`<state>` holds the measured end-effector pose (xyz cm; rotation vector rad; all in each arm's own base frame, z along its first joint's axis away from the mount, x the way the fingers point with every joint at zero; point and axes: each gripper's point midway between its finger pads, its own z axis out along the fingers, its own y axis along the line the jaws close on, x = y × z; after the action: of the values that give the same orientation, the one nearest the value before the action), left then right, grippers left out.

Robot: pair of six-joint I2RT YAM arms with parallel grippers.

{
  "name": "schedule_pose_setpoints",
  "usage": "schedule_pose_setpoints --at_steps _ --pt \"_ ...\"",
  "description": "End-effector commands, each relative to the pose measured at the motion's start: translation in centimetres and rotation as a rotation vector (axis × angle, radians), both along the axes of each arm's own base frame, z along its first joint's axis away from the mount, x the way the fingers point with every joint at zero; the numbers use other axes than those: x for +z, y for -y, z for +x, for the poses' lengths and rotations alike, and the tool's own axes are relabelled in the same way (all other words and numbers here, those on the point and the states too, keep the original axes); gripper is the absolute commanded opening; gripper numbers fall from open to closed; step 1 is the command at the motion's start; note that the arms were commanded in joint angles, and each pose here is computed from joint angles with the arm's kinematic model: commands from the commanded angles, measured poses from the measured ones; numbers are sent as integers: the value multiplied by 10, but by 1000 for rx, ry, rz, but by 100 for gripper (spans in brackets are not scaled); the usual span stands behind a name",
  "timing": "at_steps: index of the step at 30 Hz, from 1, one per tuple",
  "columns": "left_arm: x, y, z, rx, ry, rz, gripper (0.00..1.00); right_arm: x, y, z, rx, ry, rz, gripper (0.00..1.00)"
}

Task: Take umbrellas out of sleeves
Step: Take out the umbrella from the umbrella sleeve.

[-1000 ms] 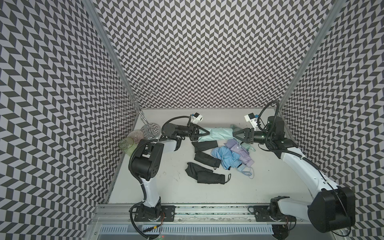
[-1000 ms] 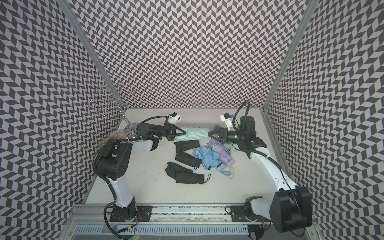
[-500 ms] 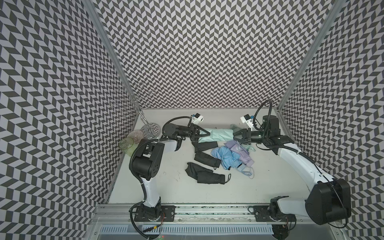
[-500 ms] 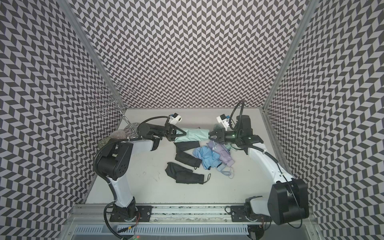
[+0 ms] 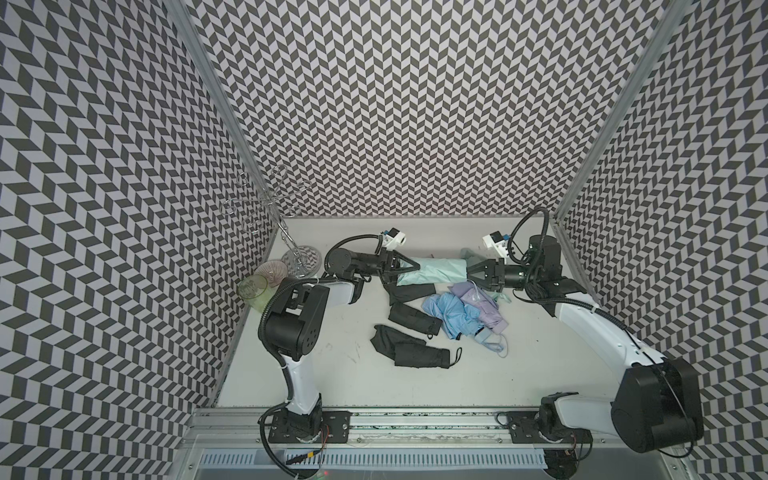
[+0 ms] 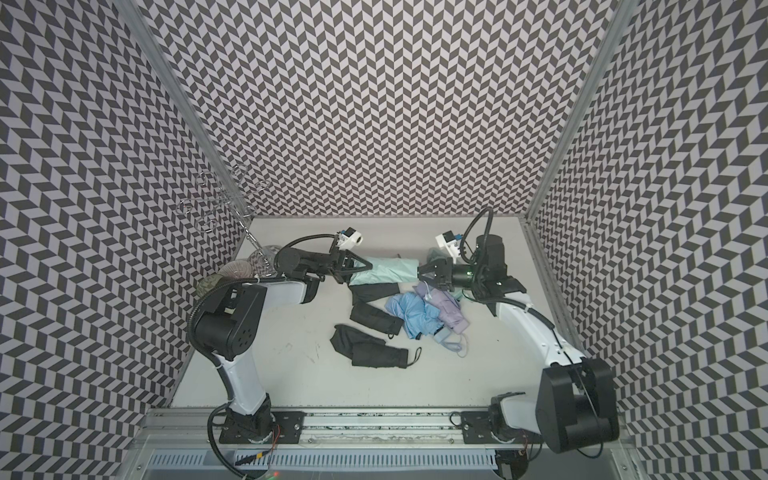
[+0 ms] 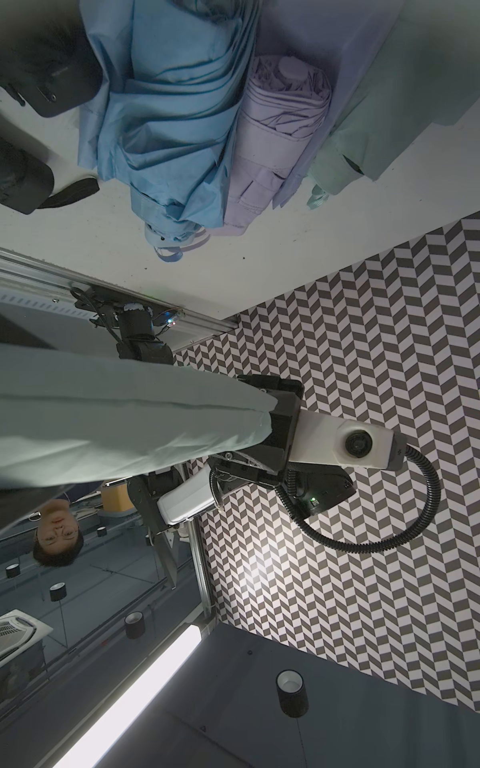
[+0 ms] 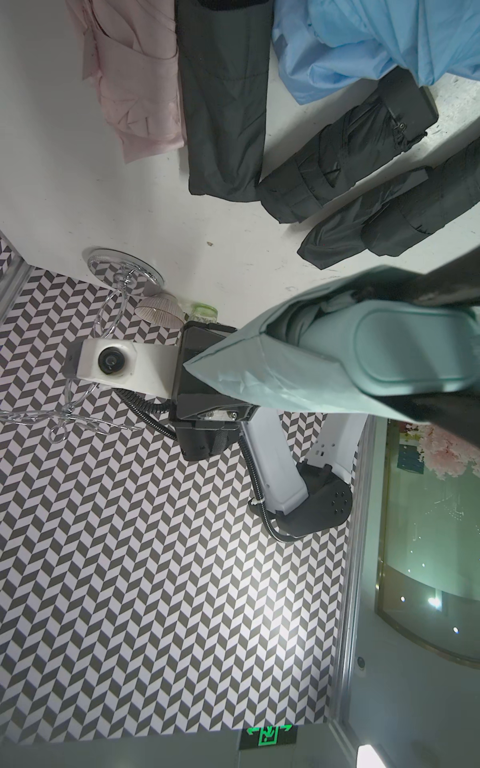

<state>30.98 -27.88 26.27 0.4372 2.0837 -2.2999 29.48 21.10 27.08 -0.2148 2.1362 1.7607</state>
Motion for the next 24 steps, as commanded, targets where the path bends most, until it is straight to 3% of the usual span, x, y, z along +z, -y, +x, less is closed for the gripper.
schedule_pose_setpoints --at_steps 1,13,24 --pt "19 -12 -12 30 244 -88 40 26 5 4 -27 105 29 1" --pt "21 -44 3 142 240 -81 38 17 12 15 -74 80 9 0" --pt "19 -44 8 141 223 -81 15 23 16 19 -94 95 11 0"
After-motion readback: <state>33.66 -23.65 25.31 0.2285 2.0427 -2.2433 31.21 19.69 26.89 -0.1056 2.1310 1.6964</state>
